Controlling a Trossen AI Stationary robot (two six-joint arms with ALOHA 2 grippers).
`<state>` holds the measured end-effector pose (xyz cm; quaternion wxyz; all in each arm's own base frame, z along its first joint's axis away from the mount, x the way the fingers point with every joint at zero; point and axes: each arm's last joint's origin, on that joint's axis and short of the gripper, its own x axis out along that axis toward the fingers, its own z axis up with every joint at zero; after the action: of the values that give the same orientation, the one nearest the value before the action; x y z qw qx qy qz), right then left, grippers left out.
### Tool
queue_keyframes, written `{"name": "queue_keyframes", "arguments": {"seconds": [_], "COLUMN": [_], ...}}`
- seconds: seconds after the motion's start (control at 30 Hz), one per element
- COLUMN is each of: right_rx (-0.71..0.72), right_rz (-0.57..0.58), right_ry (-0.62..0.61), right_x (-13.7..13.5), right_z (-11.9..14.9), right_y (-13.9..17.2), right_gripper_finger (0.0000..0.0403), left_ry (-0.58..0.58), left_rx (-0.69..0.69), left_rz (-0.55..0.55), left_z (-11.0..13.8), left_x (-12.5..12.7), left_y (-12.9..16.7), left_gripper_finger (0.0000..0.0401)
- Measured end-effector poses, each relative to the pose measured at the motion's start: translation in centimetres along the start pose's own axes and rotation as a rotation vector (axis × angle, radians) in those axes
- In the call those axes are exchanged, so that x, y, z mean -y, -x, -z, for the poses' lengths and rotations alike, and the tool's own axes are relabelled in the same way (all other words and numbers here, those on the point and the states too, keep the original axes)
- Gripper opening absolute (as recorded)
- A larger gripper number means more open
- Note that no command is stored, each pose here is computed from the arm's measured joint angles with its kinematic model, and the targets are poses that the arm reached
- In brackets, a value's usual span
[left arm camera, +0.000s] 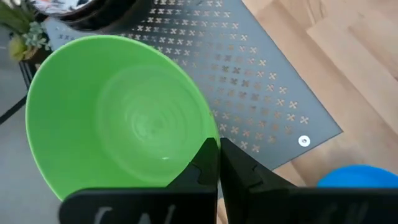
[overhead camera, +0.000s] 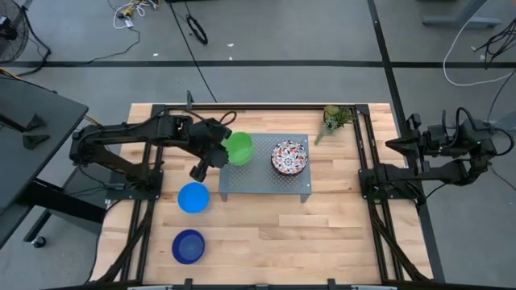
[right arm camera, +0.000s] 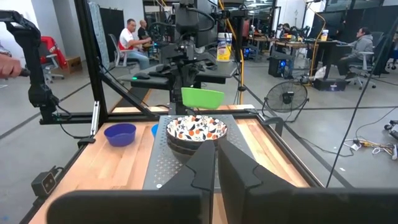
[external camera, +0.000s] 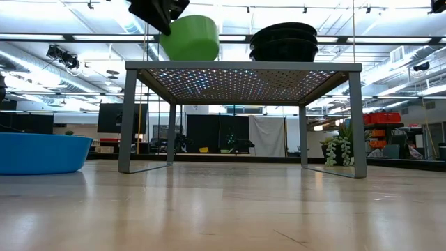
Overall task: Pick & Place Mini bowls
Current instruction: Put the light green plastic bowl on the shelf
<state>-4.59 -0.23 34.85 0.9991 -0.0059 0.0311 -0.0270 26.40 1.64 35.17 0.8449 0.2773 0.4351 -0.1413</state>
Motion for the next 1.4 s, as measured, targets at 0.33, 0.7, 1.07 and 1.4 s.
{"name": "queue_keyframes", "arguments": {"seconds": [0.33, 0.7, 1.07, 1.4], "right_rx": [0.0, 0.0, 0.0, 0.0], "right_rz": [0.0, 0.0, -0.001, 0.0], "right_ry": [0.0, 0.0, 0.0, 0.0], "right_x": [0.0, 0.0, 0.0, 0.0], "right_z": [0.0, 0.0, 0.0, 0.0], "right_y": [0.0, 0.0, 0.0, 0.0], "right_gripper_finger": [0.0023, 0.0023, 0.0023, 0.0023], "left_ry": [-0.111, -0.179, -0.252, -0.255], "left_rx": [-0.108, -0.175, -0.201, -0.251], "left_rz": [0.045, 0.065, 0.078, 0.042], "left_z": [-0.8, -0.8, -0.7, -0.5], "left_x": [0.8, 1.0, 1.0, 1.0], "left_y": [-3.0, -4.0, -4.4, -4.4], "left_gripper_finger": [0.0002, 0.0002, 0.0002, 0.0014]}}
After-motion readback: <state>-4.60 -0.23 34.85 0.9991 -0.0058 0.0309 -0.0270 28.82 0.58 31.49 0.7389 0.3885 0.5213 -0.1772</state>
